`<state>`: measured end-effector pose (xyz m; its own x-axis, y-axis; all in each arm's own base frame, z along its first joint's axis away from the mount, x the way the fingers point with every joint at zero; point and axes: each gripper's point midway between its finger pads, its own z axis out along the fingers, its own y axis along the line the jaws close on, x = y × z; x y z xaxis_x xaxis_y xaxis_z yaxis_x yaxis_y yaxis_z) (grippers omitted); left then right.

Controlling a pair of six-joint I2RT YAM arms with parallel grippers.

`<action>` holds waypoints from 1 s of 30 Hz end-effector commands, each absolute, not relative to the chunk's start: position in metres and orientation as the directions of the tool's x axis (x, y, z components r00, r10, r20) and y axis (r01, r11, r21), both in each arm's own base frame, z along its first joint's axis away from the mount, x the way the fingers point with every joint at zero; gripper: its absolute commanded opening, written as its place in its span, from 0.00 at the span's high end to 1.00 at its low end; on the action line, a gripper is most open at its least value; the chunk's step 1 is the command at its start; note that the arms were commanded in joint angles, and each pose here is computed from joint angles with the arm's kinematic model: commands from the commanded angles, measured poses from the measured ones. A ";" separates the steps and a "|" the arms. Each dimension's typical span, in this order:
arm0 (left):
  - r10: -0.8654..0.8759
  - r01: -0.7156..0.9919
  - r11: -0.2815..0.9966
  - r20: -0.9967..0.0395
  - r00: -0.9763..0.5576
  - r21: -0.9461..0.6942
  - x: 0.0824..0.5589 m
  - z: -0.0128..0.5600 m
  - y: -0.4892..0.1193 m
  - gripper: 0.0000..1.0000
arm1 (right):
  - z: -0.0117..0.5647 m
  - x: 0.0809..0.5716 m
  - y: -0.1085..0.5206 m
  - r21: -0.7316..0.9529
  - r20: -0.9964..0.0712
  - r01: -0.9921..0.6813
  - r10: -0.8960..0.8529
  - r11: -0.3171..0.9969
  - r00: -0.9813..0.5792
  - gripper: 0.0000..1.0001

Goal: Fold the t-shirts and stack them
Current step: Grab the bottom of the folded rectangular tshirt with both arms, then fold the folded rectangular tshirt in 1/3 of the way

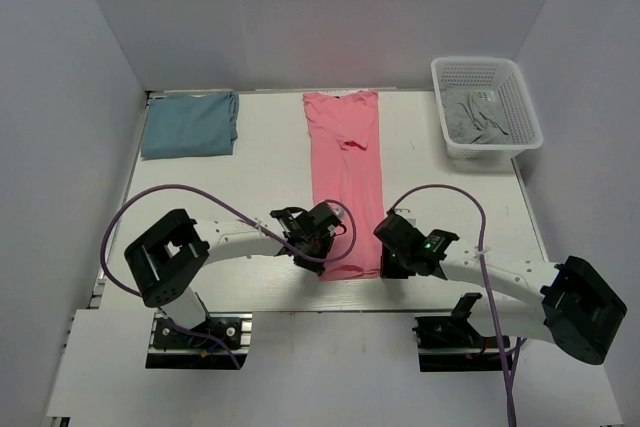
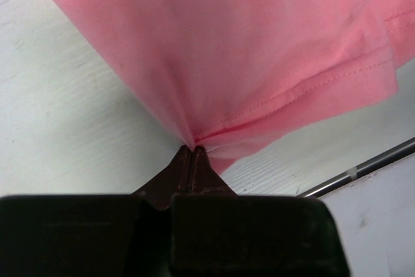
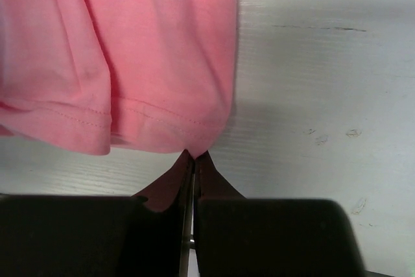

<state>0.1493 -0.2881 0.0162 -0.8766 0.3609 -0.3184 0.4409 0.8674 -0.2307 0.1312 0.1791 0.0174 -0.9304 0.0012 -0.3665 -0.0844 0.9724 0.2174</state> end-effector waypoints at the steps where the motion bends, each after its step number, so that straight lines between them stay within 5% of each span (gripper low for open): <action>1: 0.369 0.434 0.874 -0.282 -0.886 -0.219 0.137 0.025 -0.275 1.00 | 0.025 0.128 0.188 0.272 -0.378 -0.125 -0.013 0.954 -0.926 1.00; 9: 0.347 0.420 0.867 -0.280 -0.895 -0.268 0.126 0.042 -0.274 1.00 | 0.024 0.107 0.214 0.450 -0.352 -0.197 -0.029 0.871 -0.936 1.00; 20: 0.176 0.332 0.914 -0.508 -0.843 -0.234 0.195 0.082 -0.300 1.00 | 0.087 0.184 0.215 0.395 -0.601 -0.090 0.183 0.914 -0.778 1.00; 30: 0.044 0.206 0.966 -0.685 -0.728 -0.156 0.263 0.127 -0.289 1.00 | 0.131 0.232 0.213 0.285 -0.740 -0.056 0.183 0.957 -0.648 1.00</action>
<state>0.2329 -0.2998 0.1072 -0.7861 0.1152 -0.6072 0.2820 0.9411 -0.1864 0.2028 0.2196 0.1033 -0.7471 0.1479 -0.6480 -0.1013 0.9382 0.3309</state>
